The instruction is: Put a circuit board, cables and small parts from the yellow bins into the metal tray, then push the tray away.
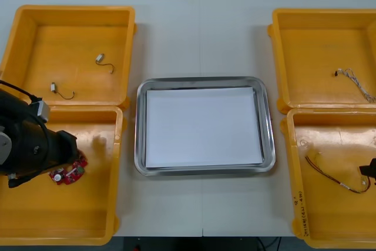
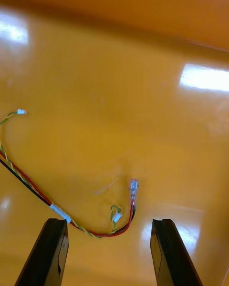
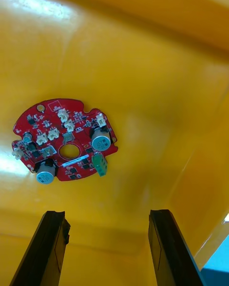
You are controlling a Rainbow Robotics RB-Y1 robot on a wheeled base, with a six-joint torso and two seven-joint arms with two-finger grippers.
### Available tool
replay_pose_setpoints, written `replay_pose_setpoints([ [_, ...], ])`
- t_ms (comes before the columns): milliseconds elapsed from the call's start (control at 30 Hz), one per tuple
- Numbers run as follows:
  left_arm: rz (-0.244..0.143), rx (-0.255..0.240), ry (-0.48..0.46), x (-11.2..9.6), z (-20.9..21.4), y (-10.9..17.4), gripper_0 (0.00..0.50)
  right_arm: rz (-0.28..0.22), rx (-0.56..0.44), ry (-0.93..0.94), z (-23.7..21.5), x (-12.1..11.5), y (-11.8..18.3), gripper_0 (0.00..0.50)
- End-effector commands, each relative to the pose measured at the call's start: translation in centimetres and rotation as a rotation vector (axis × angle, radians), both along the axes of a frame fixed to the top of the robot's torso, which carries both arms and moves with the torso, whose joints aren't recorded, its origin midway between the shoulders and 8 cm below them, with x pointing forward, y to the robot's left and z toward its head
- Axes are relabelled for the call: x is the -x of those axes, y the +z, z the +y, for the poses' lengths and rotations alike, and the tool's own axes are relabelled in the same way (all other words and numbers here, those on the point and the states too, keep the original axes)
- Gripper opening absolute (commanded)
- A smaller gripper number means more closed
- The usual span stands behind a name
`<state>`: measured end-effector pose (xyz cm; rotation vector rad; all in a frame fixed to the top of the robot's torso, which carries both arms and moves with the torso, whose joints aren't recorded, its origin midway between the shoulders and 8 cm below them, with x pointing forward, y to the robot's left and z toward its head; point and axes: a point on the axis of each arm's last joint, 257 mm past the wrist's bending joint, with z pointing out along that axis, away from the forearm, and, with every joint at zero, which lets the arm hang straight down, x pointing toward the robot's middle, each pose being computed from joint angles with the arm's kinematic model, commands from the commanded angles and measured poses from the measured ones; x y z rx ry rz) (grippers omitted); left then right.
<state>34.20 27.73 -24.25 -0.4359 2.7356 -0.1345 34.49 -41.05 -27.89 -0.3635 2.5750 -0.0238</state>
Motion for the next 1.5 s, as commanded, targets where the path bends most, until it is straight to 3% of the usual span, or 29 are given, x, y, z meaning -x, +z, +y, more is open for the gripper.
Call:
replay_pose_setpoints([
  [33, -0.044, 0.047, 0.054, -1.0, -1.6, 0.7, 0.5, 0.027, 0.093, 0.15, 1.0, 1.6, -1.9, 0.5],
  [300, -0.066, 0.039, 0.119, -1.9, -0.8, -1.4, 0.5, 0.061, 0.134, 0.274, 3.3, 2.0, -3.8, 0.5],
  [500, -0.078, 0.049, 0.141, -2.1, -0.6, -2.7, 0.5, 0.037, 0.177, 0.352, 4.2, 1.7, -4.4, 0.5],
  [800, -0.07, 0.077, 0.16, -1.7, -0.4, -4.8, 0.5, 0.044, 0.302, 0.414, 2.8, 1.3, -4.7, 0.5],
  [1033, -0.075, 0.069, 0.156, -1.6, -0.6, -6.4, 0.5, 0.052, 0.294, 0.417, 2.9, 1.2, -5.2, 0.5],
  [1300, -0.053, 0.062, 0.153, -1.0, -0.6, -7.7, 0.5, 0.019, 0.267, 0.411, 3.2, -0.1, -6.2, 0.5],
  [1500, -0.058, 0.062, 0.149, -1.2, -0.5, -8.4, 0.5, 0.015, 0.272, 0.411, 3.1, -0.4, -6.2, 0.5],
])
